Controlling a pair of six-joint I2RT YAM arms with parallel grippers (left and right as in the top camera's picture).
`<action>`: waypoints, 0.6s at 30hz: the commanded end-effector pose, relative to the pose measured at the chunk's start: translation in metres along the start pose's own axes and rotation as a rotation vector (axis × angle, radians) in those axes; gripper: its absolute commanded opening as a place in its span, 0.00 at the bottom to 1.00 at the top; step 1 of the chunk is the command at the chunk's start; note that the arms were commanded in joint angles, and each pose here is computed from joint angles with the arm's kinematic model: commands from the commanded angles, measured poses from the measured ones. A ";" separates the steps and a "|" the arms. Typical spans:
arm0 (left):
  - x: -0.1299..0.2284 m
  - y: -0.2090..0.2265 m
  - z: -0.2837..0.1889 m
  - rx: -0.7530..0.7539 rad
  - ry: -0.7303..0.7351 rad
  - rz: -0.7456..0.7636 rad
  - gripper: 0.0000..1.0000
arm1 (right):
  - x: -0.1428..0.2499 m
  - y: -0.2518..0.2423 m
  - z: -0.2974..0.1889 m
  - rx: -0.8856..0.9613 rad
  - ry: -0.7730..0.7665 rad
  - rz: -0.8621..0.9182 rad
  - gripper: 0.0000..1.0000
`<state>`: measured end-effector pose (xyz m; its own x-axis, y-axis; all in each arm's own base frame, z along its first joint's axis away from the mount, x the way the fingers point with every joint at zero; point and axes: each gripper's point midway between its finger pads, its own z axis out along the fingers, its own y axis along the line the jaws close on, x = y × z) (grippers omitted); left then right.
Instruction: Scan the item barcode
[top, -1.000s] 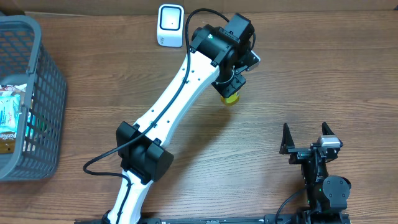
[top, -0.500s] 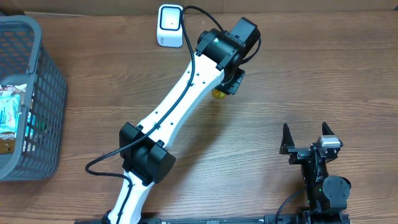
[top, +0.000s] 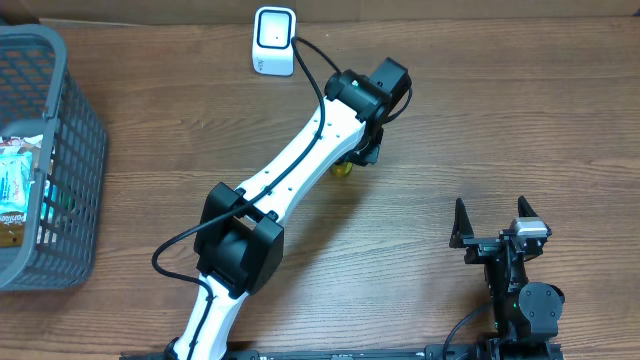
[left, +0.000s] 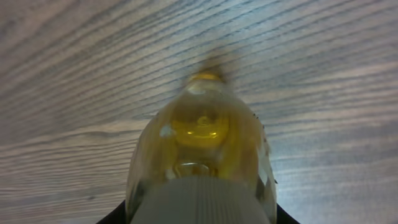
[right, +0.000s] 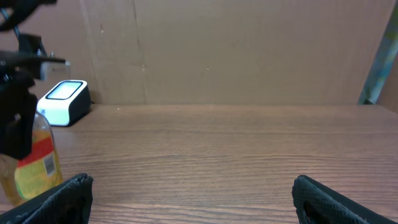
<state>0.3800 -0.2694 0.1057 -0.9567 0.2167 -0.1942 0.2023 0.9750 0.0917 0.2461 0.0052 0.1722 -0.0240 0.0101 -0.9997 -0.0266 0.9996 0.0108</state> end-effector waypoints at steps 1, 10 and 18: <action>0.000 0.001 0.010 -0.023 -0.007 -0.087 0.35 | 0.003 0.000 0.000 0.000 0.000 -0.005 1.00; 0.003 0.001 0.015 -0.022 0.000 -0.087 0.57 | 0.003 0.000 0.000 0.000 0.000 -0.005 1.00; 0.002 0.001 0.014 -0.022 -0.002 -0.080 0.82 | 0.003 0.000 0.000 0.000 0.000 -0.005 1.00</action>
<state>0.3796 -0.2691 0.0936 -0.9706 0.1399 -0.1957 0.1265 0.9888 0.0793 0.2461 0.0052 0.1724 -0.0237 0.0101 -0.9997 -0.0266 0.9996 0.0108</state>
